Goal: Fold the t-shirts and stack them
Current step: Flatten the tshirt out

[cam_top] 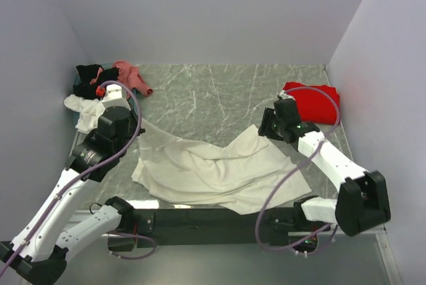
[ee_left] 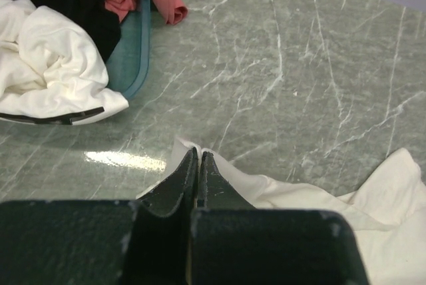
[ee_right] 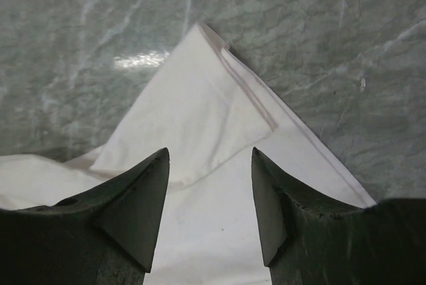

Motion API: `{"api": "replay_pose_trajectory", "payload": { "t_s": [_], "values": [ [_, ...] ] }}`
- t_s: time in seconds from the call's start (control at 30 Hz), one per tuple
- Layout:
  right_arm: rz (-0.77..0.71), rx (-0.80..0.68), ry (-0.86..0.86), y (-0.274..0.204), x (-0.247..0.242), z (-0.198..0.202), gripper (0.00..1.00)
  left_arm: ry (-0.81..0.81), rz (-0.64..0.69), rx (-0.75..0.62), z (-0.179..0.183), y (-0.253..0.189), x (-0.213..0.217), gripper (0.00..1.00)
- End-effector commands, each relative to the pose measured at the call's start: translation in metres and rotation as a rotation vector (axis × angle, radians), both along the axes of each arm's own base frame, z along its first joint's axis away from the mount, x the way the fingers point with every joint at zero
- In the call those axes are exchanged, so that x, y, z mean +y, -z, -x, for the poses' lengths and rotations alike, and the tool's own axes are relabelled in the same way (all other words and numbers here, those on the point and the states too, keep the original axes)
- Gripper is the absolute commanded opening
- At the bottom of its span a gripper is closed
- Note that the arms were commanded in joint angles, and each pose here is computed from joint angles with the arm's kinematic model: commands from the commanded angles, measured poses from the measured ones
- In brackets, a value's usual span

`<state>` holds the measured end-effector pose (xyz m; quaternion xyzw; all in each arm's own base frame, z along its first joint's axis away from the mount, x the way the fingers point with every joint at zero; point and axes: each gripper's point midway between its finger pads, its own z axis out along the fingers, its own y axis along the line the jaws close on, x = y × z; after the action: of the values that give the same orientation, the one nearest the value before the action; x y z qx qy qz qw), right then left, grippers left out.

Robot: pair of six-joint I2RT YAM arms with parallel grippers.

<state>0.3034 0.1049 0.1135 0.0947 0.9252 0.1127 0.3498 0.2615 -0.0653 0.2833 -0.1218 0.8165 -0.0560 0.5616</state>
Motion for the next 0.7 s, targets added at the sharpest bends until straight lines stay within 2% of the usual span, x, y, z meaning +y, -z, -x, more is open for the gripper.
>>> {"api": "replay_pose_trajectory", "payload": {
  "t_s": [0.0, 0.3, 0.67],
  "values": [
    [0.020, -0.018, 0.057, 0.002, -0.004, -0.023, 0.59, -0.018, 0.011, -0.040, -0.004, -0.006, 0.003, 0.01],
    [0.030, 0.105, 0.109, 0.050, -0.011, -0.025, 0.57, -0.013, -0.002, -0.023, -0.007, 0.002, 0.004, 0.01],
    [0.085, 0.173, 0.144, 0.076, -0.022, -0.014, 0.55, 0.002, 0.008, -0.014, -0.013, 0.005, 0.004, 0.00]
  ]
}}
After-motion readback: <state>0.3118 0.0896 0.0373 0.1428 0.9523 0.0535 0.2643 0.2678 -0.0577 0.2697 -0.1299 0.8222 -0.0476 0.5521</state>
